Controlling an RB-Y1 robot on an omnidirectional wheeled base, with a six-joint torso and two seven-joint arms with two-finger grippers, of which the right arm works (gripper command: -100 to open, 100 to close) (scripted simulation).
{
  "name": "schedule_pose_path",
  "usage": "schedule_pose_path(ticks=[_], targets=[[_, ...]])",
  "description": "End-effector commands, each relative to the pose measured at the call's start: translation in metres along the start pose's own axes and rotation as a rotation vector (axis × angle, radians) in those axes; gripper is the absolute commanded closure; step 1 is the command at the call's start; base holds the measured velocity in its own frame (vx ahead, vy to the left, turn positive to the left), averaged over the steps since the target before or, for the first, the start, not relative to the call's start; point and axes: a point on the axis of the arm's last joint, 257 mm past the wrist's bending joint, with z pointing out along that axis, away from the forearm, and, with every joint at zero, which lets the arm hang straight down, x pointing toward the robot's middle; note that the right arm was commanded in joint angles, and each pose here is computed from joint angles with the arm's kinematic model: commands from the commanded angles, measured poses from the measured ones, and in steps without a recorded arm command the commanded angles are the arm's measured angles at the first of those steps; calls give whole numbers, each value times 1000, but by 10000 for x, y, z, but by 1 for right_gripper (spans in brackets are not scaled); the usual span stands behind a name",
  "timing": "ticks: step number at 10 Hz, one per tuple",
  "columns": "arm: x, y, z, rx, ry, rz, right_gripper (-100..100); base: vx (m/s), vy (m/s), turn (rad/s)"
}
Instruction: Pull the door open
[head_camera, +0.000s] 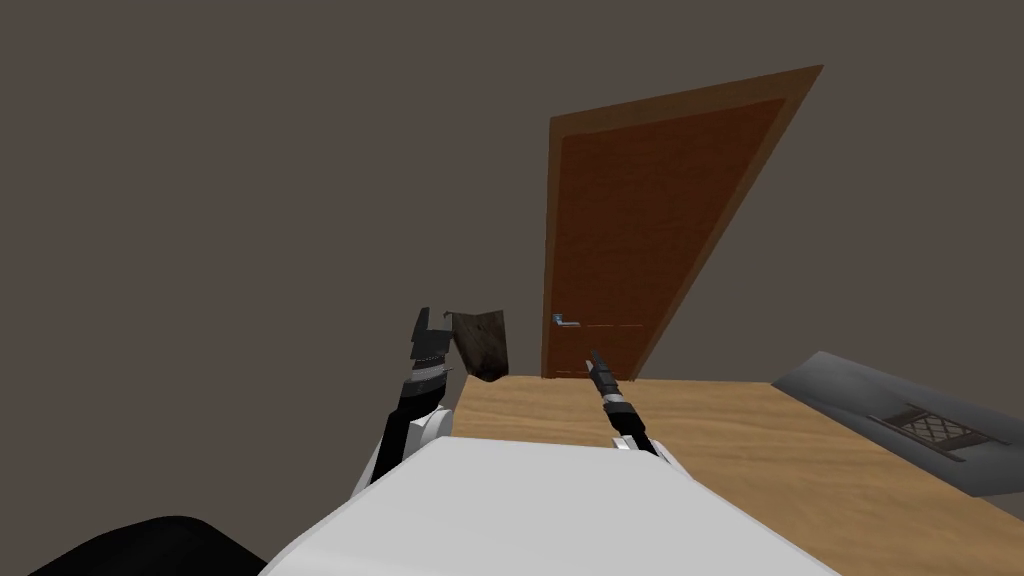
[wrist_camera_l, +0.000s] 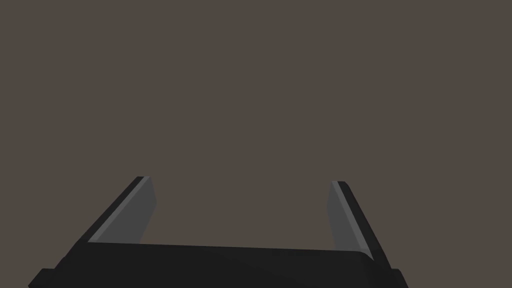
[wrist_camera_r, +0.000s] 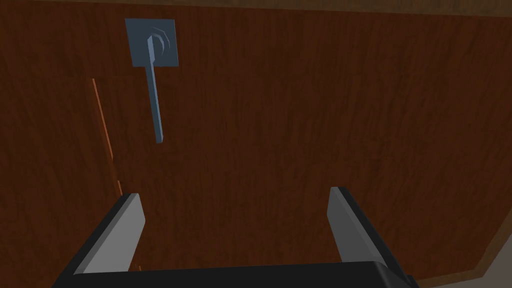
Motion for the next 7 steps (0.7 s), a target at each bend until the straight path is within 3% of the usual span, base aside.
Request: schedule_pose_path(ticks=[1,7], targets=[[-29,-96,-11,20,1,5,-100,119,14,18],[-118,-449,-88,94,0,23,-100,108,11,15]])
